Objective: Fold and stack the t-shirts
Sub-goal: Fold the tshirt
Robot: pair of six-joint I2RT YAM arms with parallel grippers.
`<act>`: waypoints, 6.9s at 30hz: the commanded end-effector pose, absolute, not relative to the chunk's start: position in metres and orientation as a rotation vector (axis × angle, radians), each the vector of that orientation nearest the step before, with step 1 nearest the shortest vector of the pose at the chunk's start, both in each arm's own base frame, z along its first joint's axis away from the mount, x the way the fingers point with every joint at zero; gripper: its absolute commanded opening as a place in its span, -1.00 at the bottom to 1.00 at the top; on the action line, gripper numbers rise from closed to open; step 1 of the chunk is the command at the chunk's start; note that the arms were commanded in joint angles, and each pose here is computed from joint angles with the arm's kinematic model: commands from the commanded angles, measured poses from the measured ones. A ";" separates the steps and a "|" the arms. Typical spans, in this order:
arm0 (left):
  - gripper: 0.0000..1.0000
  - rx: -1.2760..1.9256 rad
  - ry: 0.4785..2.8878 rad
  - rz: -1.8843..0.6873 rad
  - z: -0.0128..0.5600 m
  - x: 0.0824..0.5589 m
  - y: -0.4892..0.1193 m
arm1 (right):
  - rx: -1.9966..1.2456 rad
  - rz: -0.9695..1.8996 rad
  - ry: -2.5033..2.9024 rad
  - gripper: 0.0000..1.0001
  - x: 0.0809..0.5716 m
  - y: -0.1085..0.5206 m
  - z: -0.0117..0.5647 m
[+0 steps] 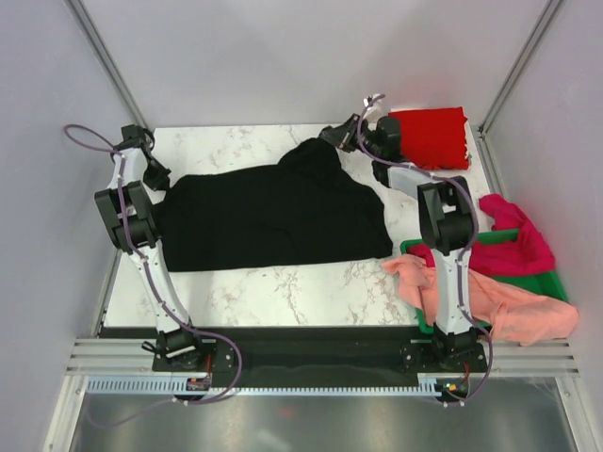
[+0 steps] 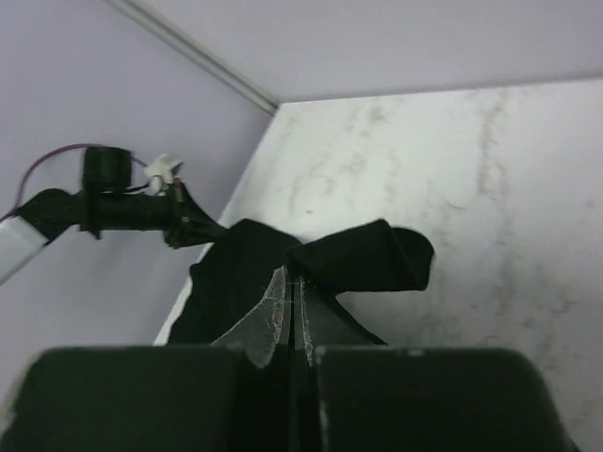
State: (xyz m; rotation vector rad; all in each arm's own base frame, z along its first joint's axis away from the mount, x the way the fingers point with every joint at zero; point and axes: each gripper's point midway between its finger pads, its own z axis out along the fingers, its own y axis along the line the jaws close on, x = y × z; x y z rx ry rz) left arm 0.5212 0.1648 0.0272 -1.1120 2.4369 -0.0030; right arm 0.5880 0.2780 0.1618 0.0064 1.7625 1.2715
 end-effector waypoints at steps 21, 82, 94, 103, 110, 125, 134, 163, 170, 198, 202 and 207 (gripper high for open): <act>-0.96 -1.096 2.322 -0.141 0.095 0.482 0.160 | -0.364 0.914 1.957 -1.00 0.358 0.255 0.175; 0.90 -0.745 2.719 -0.046 0.039 0.358 0.037 | 0.461 0.657 2.623 0.55 0.404 0.239 0.019; 0.85 -0.727 2.875 -0.605 0.027 0.301 -0.109 | 0.640 1.379 2.198 0.64 0.629 0.363 -0.003; 0.88 -0.625 2.981 -1.111 0.038 0.201 -0.268 | 0.720 1.317 2.074 0.71 0.654 0.337 -0.031; 0.99 -0.450 2.769 -1.025 0.129 0.236 -0.265 | 0.747 1.200 2.017 0.71 0.678 0.296 -0.027; 0.97 -0.270 2.452 -0.672 0.202 0.225 -0.190 | 0.024 1.298 1.702 0.96 0.609 0.339 0.296; 0.89 -0.310 2.594 -0.483 0.157 0.181 -0.151 | 0.079 0.835 2.229 0.84 0.371 0.280 0.233; 0.53 -0.488 2.816 -0.612 0.029 0.075 -0.154 | 0.081 0.935 2.567 0.17 0.084 0.288 0.047; 0.40 -0.489 2.797 -0.630 0.023 0.082 -0.159 | 0.071 0.900 2.559 0.01 0.088 0.286 0.036; -0.96 -0.362 2.588 -0.778 0.107 0.117 -0.197 | -0.026 0.892 2.557 -1.00 0.083 0.298 0.069; -0.96 -0.236 2.506 -0.698 0.146 0.140 -0.201 | -0.002 0.886 2.434 -1.00 0.114 0.303 0.123; -0.96 -0.176 2.435 -0.553 0.179 0.182 -0.206 | 0.029 0.805 2.386 -1.00 0.182 0.293 0.153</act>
